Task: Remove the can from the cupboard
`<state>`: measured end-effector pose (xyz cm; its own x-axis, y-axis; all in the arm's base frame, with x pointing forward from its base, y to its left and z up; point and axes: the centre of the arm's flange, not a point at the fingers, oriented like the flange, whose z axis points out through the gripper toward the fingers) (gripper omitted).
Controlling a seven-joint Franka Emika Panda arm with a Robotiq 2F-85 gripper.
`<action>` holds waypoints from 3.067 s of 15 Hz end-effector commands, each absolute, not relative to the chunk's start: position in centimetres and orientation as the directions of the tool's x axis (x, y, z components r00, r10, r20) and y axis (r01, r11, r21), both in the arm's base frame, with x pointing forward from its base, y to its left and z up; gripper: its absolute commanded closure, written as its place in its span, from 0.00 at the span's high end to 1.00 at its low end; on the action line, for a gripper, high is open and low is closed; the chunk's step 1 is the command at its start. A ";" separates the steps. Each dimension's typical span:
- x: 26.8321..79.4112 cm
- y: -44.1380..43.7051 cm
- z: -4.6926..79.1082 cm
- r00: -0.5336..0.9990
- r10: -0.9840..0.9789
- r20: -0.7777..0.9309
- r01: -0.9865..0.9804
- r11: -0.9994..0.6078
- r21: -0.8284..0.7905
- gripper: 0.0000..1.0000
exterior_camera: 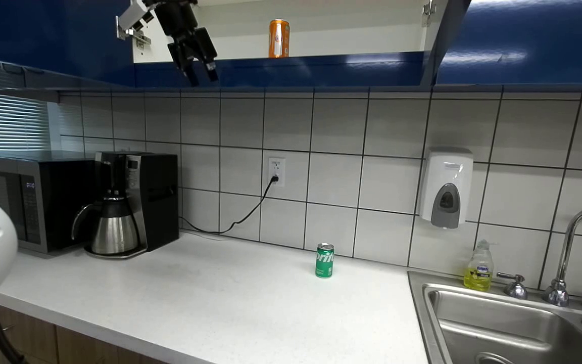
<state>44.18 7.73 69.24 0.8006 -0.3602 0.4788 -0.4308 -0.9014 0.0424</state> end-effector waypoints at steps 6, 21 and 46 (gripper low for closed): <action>46.4 6.5 74.2 0.762 -0.394 0.513 -0.487 -0.872 0.054 1.00; 51.1 3.1 78.9 0.710 -0.446 0.545 -0.545 -0.838 0.025 1.00; 55.5 -1.9 81.8 0.646 -0.480 0.593 -0.606 -0.795 0.017 1.00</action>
